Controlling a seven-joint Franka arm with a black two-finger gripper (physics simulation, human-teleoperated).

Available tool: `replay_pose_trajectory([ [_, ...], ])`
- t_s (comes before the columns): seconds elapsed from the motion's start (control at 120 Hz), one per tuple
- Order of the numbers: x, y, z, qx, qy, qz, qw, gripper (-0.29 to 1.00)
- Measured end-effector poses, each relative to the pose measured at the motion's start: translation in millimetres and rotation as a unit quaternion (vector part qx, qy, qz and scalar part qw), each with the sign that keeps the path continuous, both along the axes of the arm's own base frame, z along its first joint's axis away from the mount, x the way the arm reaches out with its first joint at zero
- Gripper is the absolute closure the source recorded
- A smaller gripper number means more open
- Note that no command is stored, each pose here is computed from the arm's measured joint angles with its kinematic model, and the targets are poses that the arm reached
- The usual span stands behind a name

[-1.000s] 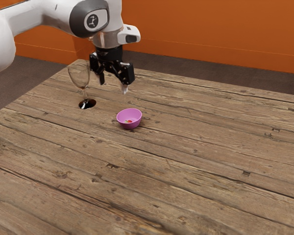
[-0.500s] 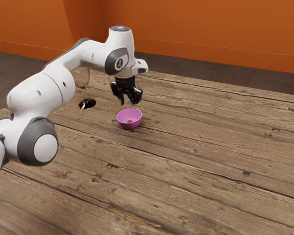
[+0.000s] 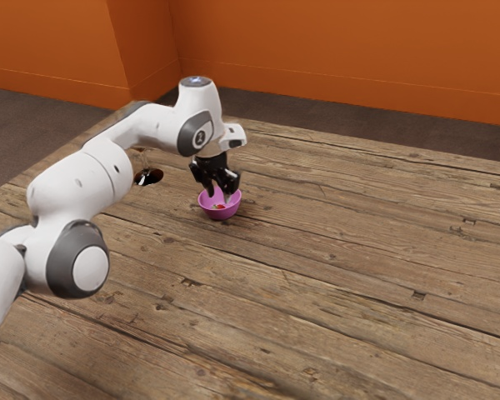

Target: Take strawberry from the bowl

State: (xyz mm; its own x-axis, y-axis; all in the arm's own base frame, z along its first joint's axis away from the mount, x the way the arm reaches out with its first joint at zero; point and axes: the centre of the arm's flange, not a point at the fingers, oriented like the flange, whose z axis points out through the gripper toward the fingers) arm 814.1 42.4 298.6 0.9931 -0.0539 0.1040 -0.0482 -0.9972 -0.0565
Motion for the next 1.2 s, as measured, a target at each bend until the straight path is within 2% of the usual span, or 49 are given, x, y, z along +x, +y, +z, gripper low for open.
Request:
replay_pose_trajectory([
  [0.242, 2.3, 10.6, -25.0, -0.012, -0.006, -0.001, 1.0, 0.39],
  [0.508, 3.7, 8.1, -30.1, -0.014, -0.011, -0.008, 1.0, 0.54],
  [0.775, 5.4, 9.9, -11.4, -0.01, -0.025, -0.008, 1.0, 0.6],
  [0.942, 3.8, 7.7, 31.4, -0.003, -0.038, -0.012, 0.999, 0.57],
  [1.083, 2.7, 14.9, -15.0, -0.01, -0.013, -0.009, 1.0, 0.44],
  [1.2, 4.3, 17.1, -28.4, -0.012, -0.015, -0.008, 1.0, 0.39],
])
